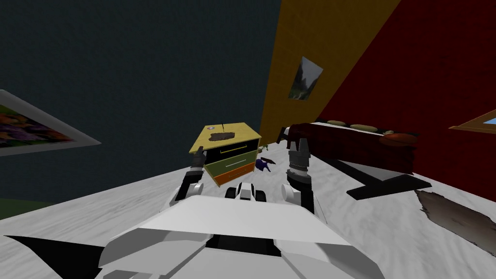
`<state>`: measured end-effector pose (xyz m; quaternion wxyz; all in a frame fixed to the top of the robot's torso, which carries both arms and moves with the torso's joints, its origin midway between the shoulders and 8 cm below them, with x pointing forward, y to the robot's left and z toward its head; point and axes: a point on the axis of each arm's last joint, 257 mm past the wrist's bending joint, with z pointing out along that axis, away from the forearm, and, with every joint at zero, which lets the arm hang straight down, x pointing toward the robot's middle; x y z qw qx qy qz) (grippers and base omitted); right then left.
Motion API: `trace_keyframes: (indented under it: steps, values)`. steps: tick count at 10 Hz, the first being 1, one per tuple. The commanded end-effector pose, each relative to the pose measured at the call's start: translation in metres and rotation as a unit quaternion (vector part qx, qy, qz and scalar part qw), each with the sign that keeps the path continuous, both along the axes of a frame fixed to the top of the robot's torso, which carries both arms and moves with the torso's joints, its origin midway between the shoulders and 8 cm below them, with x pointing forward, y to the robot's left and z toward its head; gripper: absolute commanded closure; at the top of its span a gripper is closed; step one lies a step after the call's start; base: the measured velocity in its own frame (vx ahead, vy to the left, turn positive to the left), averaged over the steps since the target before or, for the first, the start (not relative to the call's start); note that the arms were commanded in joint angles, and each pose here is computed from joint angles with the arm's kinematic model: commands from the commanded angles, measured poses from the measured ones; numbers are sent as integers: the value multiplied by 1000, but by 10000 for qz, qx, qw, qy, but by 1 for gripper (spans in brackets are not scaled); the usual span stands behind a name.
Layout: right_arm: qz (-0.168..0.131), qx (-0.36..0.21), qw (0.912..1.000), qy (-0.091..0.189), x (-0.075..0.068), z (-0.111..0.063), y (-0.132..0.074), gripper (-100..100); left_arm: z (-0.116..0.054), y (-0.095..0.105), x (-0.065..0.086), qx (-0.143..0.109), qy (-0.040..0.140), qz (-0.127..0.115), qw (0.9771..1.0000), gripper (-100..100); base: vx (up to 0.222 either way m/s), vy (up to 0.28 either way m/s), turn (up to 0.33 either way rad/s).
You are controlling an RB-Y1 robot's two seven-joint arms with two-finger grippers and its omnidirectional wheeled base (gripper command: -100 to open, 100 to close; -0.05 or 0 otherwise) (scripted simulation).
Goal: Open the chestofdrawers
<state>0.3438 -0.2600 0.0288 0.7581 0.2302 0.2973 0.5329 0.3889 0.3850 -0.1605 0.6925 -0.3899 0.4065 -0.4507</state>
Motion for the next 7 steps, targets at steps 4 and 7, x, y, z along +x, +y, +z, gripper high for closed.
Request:
trace_keyframes:
  steps: [4,7]
  values:
    - [0,0,10000,0,0,0,0,0,-52,26,-6,-444,379,296,9979,-100,98,-169,66]
    - [0,1,10000,0,0,0,0,0,-76,35,-12,-726,490,483,9950,-100,72,-170,76]
